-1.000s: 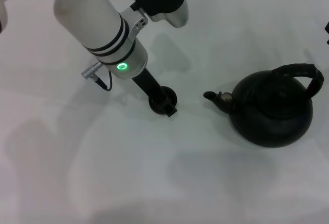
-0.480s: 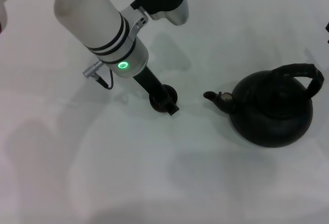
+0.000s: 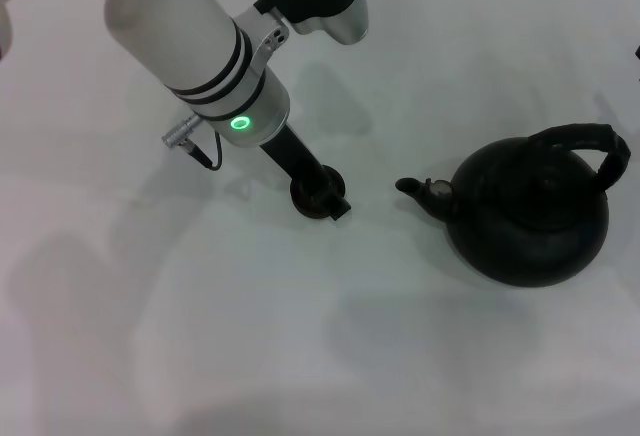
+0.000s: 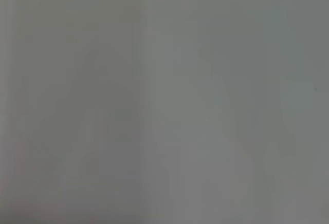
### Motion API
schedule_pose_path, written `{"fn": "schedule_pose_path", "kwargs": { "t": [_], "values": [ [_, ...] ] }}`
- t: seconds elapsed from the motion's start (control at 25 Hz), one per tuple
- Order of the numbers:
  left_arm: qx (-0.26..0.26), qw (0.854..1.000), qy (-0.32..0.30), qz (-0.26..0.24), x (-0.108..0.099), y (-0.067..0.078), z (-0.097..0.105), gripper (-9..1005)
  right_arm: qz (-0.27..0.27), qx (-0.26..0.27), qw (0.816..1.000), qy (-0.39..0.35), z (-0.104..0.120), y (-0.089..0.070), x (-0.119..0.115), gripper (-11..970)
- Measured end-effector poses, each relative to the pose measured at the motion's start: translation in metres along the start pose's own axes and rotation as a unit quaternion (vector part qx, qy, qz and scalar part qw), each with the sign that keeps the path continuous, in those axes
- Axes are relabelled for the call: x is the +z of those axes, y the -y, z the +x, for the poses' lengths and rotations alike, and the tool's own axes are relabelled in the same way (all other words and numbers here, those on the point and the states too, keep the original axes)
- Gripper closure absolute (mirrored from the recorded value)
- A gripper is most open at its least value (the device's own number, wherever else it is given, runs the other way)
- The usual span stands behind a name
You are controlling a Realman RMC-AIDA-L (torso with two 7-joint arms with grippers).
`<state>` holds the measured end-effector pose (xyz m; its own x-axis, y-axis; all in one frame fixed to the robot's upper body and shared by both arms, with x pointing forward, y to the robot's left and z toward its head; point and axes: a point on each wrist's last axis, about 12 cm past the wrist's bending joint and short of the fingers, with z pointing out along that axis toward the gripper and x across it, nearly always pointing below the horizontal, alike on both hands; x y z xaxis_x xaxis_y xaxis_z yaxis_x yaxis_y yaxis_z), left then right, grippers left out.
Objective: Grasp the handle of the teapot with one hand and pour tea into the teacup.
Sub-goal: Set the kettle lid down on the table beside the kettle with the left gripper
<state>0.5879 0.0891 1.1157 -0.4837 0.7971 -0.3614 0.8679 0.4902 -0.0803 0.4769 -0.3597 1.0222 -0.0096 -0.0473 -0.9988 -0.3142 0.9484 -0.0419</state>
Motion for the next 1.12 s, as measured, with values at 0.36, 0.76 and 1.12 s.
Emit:
{"fn": "schedule_pose_path", "kwargs": {
  "t": [0.36, 0.76, 1.12],
  "values": [
    [0.013, 1.000, 0.017, -0.001, -0.007, 0.004, -0.004, 211, 0.000, -0.001, 1.000, 0.000, -0.001, 0.000, 0.001, 188],
    [0.021, 0.988, 0.144, -0.043, -0.046, -0.004, 0.022, 211, 0.005, -0.005, 1.000, 0.001, -0.001, 0.006, -0.010, 189],
    [0.005, 0.952, 0.295, -0.087, -0.053, -0.007, 0.097, 211, -0.037, -0.022, 0.998, -0.041, -0.028, 0.023, -0.056, 190]
  ]
}}
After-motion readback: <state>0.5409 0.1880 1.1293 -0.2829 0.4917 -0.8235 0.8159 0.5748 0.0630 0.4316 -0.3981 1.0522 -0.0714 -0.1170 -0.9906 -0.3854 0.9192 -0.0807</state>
